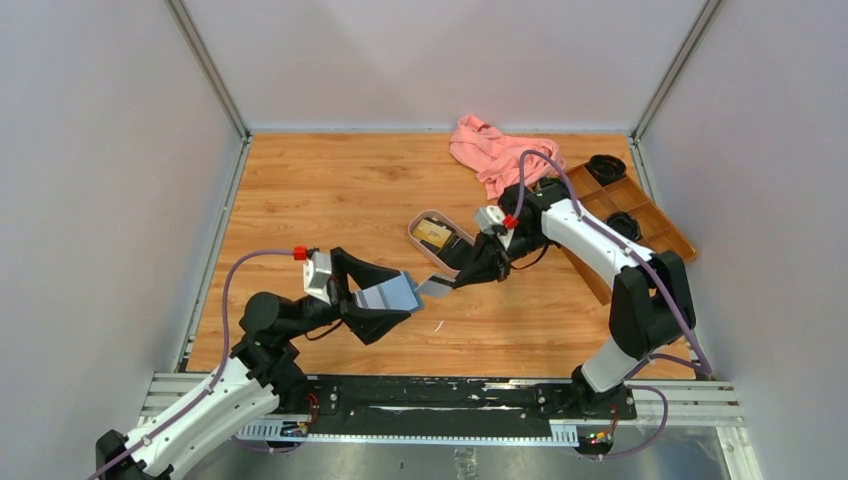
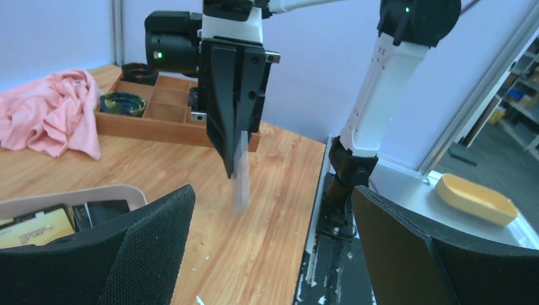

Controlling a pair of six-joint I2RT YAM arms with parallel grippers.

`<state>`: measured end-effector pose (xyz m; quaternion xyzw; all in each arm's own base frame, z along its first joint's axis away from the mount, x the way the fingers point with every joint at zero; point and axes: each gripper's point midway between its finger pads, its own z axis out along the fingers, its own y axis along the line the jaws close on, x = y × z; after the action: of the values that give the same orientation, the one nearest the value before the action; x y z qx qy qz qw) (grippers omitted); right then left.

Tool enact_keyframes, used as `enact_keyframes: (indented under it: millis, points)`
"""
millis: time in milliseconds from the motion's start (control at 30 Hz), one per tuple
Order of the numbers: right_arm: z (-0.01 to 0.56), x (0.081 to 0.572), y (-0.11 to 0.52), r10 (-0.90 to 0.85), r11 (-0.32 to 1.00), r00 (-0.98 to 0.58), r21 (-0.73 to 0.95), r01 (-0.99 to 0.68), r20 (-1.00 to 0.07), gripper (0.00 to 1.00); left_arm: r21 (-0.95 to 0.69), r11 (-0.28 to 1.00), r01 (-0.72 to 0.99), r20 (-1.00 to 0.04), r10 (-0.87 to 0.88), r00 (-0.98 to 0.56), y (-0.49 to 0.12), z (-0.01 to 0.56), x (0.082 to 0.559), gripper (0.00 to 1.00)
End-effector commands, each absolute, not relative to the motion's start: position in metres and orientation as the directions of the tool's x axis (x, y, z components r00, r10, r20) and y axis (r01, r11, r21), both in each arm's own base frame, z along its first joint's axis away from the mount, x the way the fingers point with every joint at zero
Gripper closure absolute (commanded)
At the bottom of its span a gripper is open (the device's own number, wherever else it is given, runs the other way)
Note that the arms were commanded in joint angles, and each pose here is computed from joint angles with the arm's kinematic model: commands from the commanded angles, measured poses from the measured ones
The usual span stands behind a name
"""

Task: Put the credit cards into the card holder
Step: Pick up the credit card from the storage box, then insert the credit card into the card holder.

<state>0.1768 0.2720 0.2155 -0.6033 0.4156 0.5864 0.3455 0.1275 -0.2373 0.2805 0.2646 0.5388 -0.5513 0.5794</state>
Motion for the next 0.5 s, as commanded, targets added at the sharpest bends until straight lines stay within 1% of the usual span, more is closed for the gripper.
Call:
enact_keyframes:
  millis: [0, 167, 267, 400, 467]
  points:
    - [0.238, 0.146, 0.277, 0.035, -0.478, 0.098, -0.103, -0.872, -0.995, 1.0, -0.116, 0.289, 0.95, -0.956, -0.292, -0.029, -0.243, 0.267, 0.129, 0.0]
    - [0.241, 0.137, 0.277, 0.066, -0.488, 0.144, -0.158, -0.859, -0.987, 1.0, -0.047, 0.314, 0.948, -0.967, -0.253, 0.036, -0.247, 0.256, 0.13, 0.01]
    - [0.241, 0.138, 0.279, 0.068, -0.486, 0.129, -0.146, -0.862, -0.989, 1.0, -0.014, 0.32, 0.947, -0.974, -0.217, 0.059, -0.254, 0.248, 0.13, 0.02]
    - [0.238, 0.141, 0.281, 0.058, -0.483, 0.094, -0.11, -0.869, -0.994, 1.0, 0.049, 0.315, 0.948, -0.98, -0.169, 0.107, -0.267, 0.245, 0.127, 0.06]
    - [0.237, 0.142, 0.281, 0.056, -0.481, 0.083, -0.099, -0.871, -0.995, 1.0, 0.061, 0.315, 0.947, -0.982, -0.152, 0.114, -0.271, 0.243, 0.128, 0.1]
